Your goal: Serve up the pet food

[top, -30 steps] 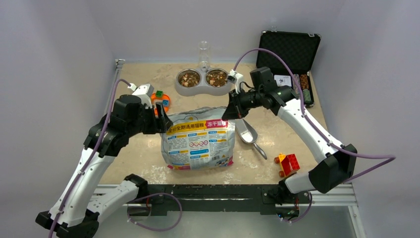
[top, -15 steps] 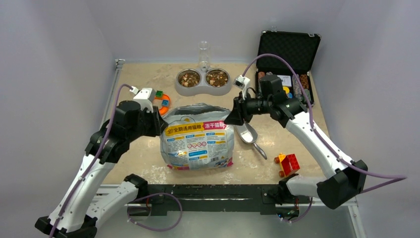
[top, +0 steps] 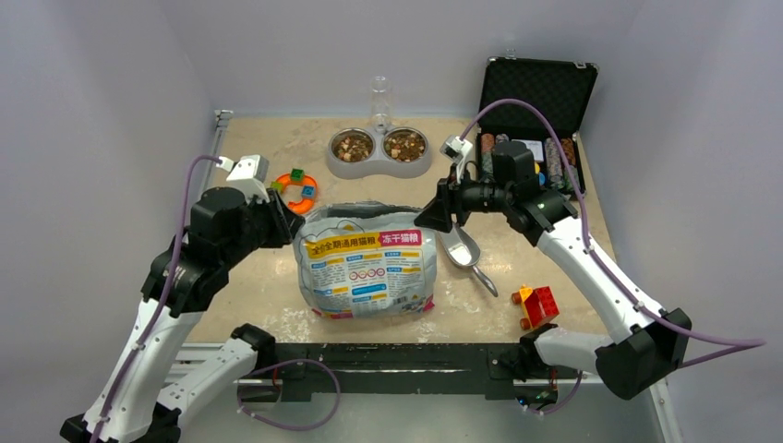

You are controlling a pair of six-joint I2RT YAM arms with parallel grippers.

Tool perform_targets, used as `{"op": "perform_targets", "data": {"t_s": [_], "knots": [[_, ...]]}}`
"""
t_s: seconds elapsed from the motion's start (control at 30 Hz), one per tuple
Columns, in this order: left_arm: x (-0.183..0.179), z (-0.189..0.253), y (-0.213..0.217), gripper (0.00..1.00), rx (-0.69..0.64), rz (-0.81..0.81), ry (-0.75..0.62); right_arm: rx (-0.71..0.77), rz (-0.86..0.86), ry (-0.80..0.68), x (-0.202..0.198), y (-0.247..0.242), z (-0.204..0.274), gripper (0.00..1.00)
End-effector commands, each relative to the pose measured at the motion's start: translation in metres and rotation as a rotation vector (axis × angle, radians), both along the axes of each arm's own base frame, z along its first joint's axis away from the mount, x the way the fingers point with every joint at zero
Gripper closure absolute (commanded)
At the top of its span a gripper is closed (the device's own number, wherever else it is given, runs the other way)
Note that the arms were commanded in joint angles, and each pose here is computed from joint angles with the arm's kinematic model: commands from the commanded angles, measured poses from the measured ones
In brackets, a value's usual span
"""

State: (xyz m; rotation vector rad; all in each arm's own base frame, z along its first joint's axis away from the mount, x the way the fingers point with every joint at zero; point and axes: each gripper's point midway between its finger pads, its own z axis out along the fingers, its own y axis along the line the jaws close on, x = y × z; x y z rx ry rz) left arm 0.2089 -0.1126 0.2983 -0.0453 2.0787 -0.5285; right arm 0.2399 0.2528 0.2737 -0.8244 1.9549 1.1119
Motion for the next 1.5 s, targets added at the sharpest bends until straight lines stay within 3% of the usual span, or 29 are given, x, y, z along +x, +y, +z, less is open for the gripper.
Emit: {"op": "perform_targets", "data": {"t_s": [0.0, 0.03, 0.2, 0.27, 0.3, 0.43, 0.57, 0.63, 0.87, 1.07, 1.23, 1.47], "knots": [[0.005, 0.012, 0.011, 0.76, 0.027, 0.063, 0.004, 0.021, -0.057, -0.071, 0.01, -0.003, 0.019, 0.49], [0.004, 0.011, 0.013, 0.79, 0.036, 0.069, 0.006, 0.021, -0.065, -0.078, 0.01, -0.005, 0.02, 0.51], [0.0, 0.016, 0.019, 0.98, 0.036, 0.087, -0.023, 0.002, -0.102, -0.062, 0.01, -0.01, 0.016, 0.83], [-0.002, 0.016, 0.025, 1.0, 0.049, 0.107, -0.028, -0.004, -0.173, -0.071, 0.015, -0.019, 0.013, 1.0], [-0.004, 0.015, 0.028, 1.0, 0.059, 0.116, -0.031, 0.004, -0.196, -0.072, 0.016, -0.023, 0.012, 1.0], [-0.011, 0.018, 0.02, 0.97, 0.077, 0.018, -0.064, 0.056, -0.147, -0.057, 0.009, -0.03, 0.015, 1.0], [-0.029, 0.047, -0.022, 0.57, -0.002, -0.265, -0.129, 0.044, 0.025, -0.073, -0.007, -0.021, 0.019, 1.0], [-0.03, 0.065, -0.032, 0.5, -0.012, -0.33, -0.162, 0.03, 0.051, -0.052, -0.01, -0.021, 0.018, 1.0], [0.007, 0.101, -0.084, 0.51, 0.006, -0.515, -0.297, 0.039, 0.067, -0.065, -0.015, -0.021, 0.026, 0.9], [0.017, 0.06, -0.143, 0.52, 0.215, -0.738, -0.305, 0.005, 0.034, -0.089, -0.011, -0.026, 0.027, 0.79], [0.01, 0.041, -0.162, 0.47, 0.333, -0.852, -0.413, -0.001, 0.015, -0.094, -0.009, -0.028, 0.032, 0.76], [-0.017, -0.009, -0.179, 0.46, 0.498, -0.995, -0.44, -0.03, -0.026, -0.142, -0.011, -0.03, 0.038, 0.68]]}}
